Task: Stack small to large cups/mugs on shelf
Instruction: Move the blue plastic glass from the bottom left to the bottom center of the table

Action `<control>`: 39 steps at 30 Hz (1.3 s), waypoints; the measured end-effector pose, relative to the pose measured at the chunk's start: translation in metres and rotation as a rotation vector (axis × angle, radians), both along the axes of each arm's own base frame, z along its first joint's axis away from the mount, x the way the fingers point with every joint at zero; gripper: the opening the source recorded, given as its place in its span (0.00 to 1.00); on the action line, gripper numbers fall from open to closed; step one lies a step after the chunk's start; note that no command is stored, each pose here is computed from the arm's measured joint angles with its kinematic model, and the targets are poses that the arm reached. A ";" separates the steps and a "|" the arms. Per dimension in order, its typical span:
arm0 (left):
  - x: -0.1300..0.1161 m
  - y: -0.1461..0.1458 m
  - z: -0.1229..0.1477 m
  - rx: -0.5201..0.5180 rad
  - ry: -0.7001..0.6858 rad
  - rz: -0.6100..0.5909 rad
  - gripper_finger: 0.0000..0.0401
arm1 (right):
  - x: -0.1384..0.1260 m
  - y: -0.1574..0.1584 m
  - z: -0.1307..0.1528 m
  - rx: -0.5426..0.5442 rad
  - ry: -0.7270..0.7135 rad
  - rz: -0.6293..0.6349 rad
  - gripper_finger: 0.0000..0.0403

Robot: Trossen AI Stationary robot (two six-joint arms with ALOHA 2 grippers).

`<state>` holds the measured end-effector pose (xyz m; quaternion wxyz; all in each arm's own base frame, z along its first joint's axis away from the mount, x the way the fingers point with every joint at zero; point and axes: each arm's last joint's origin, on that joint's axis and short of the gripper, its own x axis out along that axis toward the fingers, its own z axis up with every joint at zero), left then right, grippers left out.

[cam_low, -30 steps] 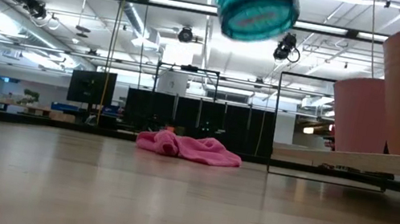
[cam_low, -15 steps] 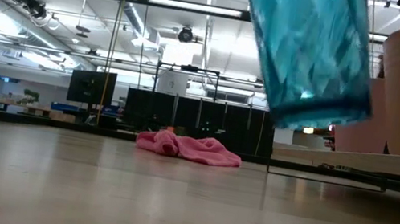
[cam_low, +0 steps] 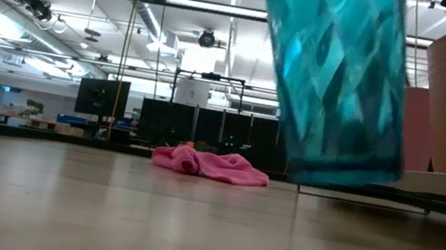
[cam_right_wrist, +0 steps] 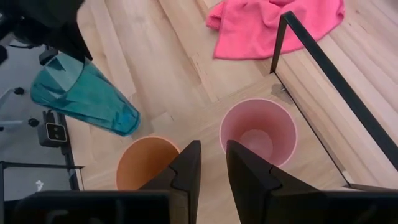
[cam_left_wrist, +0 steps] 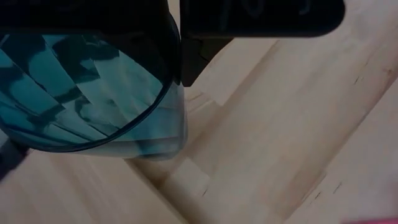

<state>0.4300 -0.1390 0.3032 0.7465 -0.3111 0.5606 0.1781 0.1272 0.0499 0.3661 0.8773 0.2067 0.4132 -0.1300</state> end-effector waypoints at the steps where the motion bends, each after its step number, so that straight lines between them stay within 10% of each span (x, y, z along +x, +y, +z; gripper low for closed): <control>1: 0.000 0.000 -0.002 0.002 0.009 0.000 0.03 | 0.000 0.000 0.000 -0.004 0.000 0.005 0.21; 39: 0.008 -0.015 -0.024 -0.017 0.039 -0.075 0.15 | 0.006 0.003 -0.002 -0.019 0.015 0.015 0.21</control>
